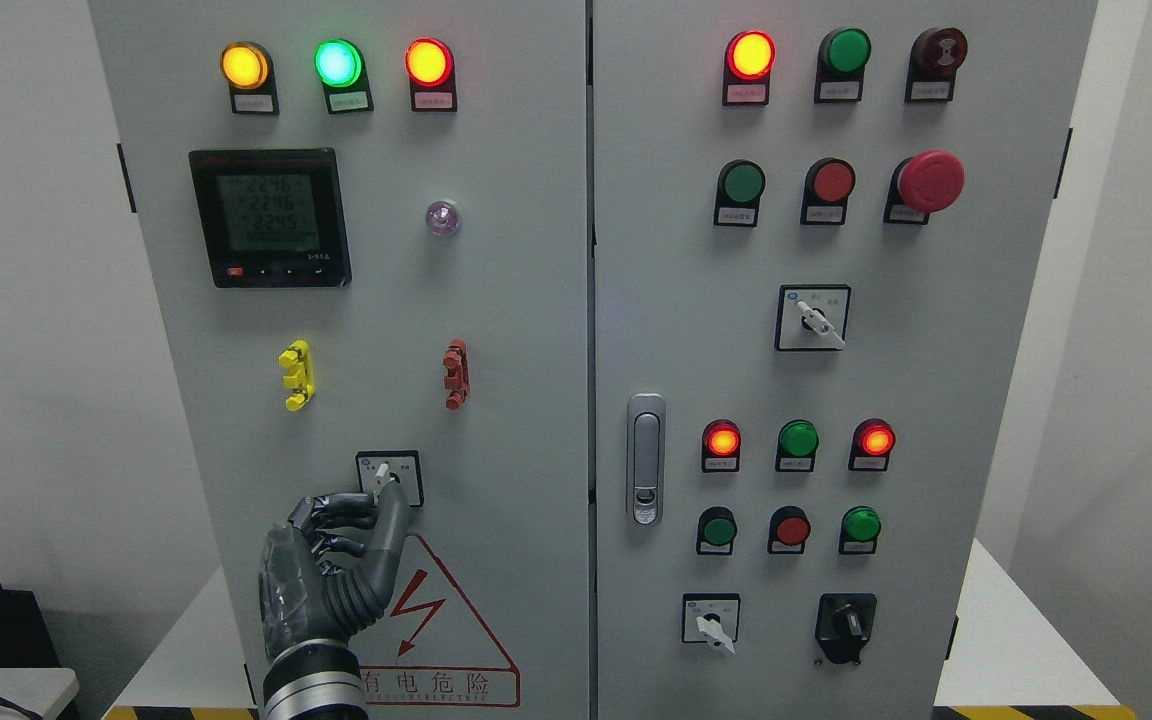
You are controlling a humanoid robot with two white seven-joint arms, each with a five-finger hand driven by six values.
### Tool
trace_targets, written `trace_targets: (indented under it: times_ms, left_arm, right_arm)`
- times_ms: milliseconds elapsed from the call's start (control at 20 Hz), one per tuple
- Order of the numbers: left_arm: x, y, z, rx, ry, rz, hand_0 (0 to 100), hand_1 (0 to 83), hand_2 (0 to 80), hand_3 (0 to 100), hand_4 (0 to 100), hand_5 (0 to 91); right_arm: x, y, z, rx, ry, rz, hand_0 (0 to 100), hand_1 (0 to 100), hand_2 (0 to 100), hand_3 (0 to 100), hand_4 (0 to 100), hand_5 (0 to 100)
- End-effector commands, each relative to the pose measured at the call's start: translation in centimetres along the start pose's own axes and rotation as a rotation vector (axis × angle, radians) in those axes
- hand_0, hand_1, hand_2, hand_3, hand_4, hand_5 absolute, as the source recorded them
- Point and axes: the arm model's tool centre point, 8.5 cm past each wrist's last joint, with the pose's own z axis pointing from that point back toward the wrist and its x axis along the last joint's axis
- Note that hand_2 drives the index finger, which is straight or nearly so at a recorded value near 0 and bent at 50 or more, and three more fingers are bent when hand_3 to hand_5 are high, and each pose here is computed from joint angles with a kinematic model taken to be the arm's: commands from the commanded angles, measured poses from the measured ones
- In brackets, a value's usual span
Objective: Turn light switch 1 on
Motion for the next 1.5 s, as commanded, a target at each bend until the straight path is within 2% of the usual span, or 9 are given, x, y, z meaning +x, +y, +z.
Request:
trace_targets:
  times_ms: [0,1453]
  left_arm:
    - [0.1,-0.18,0.03,-0.005,0.003,-0.003,25,52.8,47.9,62,73,80.1]
    - [0.67,-0.63,-0.2,-0.021,0.025,-0.003,28,41.7,49.5,64,73,79.3]
  right_arm:
    - [-0.02,0.02,0.0,0.002,0.001,-0.018,12,39,0,0,0,0]
    - [-0.02,0.02,0.0,0.002,0.001,-0.018,12,39,0,0,0,0]
